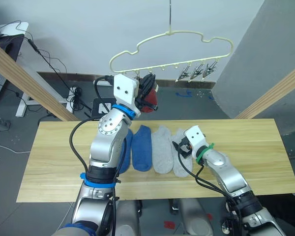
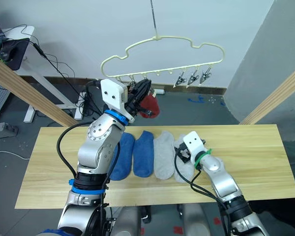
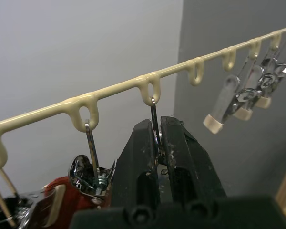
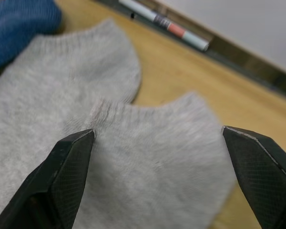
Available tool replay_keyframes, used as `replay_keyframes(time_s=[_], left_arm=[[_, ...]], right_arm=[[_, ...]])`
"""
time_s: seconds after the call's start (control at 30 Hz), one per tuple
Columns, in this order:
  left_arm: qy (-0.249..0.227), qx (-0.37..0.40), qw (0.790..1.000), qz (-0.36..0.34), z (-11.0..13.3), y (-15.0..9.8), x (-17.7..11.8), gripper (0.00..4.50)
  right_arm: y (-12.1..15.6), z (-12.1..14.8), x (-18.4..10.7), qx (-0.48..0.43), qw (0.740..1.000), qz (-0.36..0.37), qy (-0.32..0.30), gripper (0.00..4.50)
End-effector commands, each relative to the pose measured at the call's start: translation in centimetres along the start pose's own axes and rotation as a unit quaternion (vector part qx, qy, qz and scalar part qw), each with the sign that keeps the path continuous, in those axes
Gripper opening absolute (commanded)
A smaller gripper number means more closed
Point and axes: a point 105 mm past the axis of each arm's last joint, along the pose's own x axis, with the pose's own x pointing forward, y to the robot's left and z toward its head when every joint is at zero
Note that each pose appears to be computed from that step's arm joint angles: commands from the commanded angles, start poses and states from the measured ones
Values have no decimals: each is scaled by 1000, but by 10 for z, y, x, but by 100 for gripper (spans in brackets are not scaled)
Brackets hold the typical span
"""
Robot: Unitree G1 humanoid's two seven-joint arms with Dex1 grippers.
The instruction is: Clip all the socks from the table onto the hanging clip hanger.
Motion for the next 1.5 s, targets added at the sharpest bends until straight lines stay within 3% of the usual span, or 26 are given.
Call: replay_keyframes(time_s=[0.03,0.27,0.37,0.47,0.6,0.83,1.03,1.5], left_arm=[[-9,-1,1000,-22,9,-6,-1,0],[4,-25,999,-36,7,-8,-5,0],[8,-41,998,-47,9,-8,-6,0],[11,-56,997,-55,12,-8,-8,0],[13,-67,996,-53,14,-6,-9,0],[19,-77,995,-54,12,-14,-9,0],[23,-73,996,-49,11,-13,-11,0],[19,-67,997,-37,11,-10,-10,0]], right_arm=[[-5,-6,1,6,1000,-15,17,355],[-1,-4,-2,3,1000,-12,15,101],[1,9,-6,-7,1000,-3,-10,1],[3,39,-14,-37,997,8,-61,1],[19,100,-22,-51,984,21,-170,1],[42,150,-17,-51,964,11,-260,1],[34,166,-17,-47,955,-19,-291,1],[36,165,-31,-39,956,-22,-289,1]])
